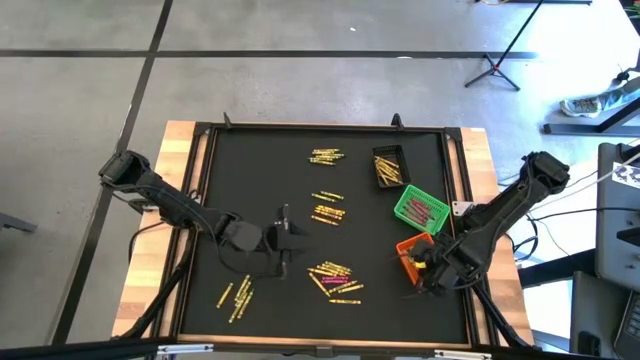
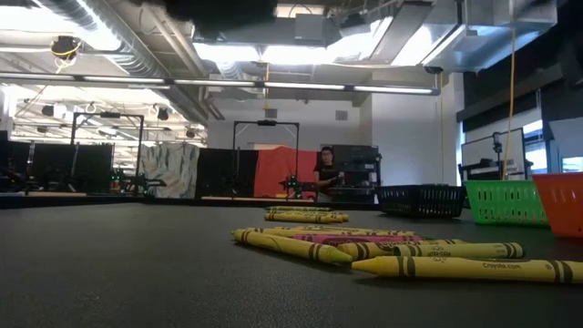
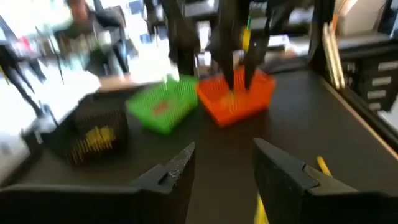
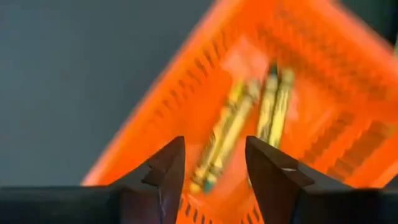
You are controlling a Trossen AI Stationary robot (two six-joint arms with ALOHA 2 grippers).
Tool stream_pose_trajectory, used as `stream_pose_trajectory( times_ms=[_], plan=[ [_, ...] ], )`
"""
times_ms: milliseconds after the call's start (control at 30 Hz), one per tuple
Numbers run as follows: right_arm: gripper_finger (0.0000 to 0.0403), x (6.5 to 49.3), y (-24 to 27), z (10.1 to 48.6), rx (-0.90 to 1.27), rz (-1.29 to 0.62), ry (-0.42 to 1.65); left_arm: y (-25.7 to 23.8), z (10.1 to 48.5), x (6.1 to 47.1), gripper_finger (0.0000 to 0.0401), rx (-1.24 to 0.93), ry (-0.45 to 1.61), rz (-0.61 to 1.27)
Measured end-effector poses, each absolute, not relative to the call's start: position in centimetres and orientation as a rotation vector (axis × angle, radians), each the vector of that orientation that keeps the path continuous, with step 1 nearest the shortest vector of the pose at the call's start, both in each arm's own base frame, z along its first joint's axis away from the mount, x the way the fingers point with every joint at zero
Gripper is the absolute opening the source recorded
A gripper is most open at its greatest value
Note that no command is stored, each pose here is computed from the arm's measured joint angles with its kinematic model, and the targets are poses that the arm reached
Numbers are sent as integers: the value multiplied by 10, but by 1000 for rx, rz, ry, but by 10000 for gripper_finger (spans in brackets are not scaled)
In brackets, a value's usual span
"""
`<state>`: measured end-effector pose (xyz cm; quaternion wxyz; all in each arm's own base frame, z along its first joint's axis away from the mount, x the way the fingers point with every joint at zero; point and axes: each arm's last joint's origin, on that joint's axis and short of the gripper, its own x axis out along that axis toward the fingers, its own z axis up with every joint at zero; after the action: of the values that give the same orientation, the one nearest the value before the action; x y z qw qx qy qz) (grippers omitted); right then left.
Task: Sort crayons
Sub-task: Put the yellow crayon into the black basket
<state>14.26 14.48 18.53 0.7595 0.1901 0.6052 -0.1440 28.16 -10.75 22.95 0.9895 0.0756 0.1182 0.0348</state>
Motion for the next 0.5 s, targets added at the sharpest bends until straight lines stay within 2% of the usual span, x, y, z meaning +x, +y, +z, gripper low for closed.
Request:
stream_pose_trajectory(
  times_ms=[300, 500],
  plan=[
    [172, 165, 145, 213, 68, -308, 881, -114, 204, 260, 142, -180, 571, 35],
    [172, 193, 140, 225, -111, -262, 692, -118, 192, 238, 138, -472, 858, 57]
  ],
)
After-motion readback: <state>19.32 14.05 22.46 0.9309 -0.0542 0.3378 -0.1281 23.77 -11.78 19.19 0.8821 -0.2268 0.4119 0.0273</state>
